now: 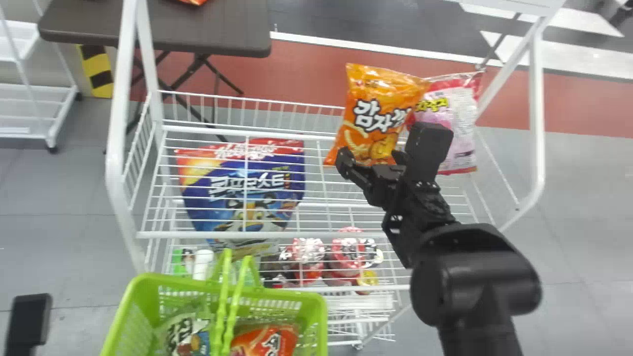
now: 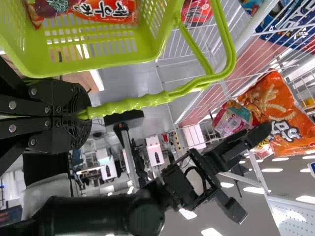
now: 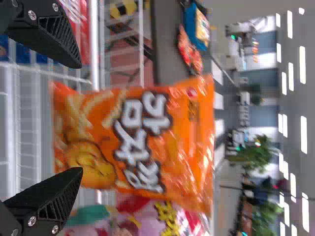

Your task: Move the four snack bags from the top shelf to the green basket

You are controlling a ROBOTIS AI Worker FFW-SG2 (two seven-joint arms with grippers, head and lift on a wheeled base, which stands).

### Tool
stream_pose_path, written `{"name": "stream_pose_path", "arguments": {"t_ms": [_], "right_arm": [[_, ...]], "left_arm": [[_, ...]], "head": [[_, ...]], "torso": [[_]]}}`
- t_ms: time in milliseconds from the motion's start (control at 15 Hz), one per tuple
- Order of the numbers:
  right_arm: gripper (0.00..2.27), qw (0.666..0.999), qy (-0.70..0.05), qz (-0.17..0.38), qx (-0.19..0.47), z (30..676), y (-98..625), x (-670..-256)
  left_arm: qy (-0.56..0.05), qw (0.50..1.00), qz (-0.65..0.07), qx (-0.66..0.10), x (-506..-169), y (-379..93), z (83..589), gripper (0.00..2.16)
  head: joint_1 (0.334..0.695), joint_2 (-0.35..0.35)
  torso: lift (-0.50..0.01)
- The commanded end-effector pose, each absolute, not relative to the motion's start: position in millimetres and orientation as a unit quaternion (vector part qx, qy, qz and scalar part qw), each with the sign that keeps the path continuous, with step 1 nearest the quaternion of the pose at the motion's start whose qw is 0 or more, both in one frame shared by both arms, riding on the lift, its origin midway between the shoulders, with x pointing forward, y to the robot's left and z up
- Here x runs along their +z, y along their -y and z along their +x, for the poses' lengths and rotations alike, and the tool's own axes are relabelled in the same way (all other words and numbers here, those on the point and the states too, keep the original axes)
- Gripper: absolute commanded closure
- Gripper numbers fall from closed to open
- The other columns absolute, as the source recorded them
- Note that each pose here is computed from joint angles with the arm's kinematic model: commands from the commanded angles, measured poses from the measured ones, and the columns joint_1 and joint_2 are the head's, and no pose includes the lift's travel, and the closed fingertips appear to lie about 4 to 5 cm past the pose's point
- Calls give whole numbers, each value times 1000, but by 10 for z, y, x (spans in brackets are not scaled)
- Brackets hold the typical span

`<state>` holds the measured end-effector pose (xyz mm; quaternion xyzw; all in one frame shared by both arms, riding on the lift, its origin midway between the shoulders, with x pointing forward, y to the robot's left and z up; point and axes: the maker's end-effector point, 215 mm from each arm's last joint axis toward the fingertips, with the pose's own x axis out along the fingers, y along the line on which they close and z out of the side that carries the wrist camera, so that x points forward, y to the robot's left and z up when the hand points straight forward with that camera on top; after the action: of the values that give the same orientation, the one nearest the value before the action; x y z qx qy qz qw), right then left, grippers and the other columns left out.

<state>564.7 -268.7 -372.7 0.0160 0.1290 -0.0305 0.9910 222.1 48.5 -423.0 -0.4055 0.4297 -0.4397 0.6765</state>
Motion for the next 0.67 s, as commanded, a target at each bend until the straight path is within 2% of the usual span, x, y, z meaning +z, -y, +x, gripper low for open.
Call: {"name": "stream_pose_path", "arguments": {"t_ms": [0, 67, 200, 267, 333, 467, 533, 600], "right_arm": [[66, 996, -80, 10, -49, 5945, 2917, -3579], [66, 997, -59, 2, -51, 6065, 2947, -3463], [83, 997, -65, -2, -51, 6242, 2969, -3437], [184, 996, -75, 0, -44, 6295, 2928, -3465], [606, 994, -112, 4, -20, 6278, 2841, -3662], [1673, 985, -171, 19, 15, 6170, 2655, -3987], [1858, 982, -184, 29, 21, 6117, 2618, -4075], [1953, 981, -188, 34, 30, 6084, 2564, -4079]], "left_arm": [[-429, 679, -403, -439, -4213, -499, 2230, 1808], [-429, 680, -402, -437, -4217, -508, 2240, 1808], [-431, 682, -401, -435, -4233, -514, 2247, 1808], [-430, 682, -401, -434, -4232, -524, 2252, 1808], [-430, 683, -402, -433, -4237, -533, 2256, 1808], [-430, 683, -403, -431, -4248, -544, 2270, 1808], [-429, 683, -404, -431, -4246, -540, 2271, 1808], [-429, 683, -404, -431, -4246, -540, 2271, 1808]], "head": [[695, -302], [695, -316], [695, -321], [695, -321], [695, -316], [695, -296], [695, -286], [695, -280]], "torso": [[0], [0], [0], [0], [0], [0], [0], [0]]}}
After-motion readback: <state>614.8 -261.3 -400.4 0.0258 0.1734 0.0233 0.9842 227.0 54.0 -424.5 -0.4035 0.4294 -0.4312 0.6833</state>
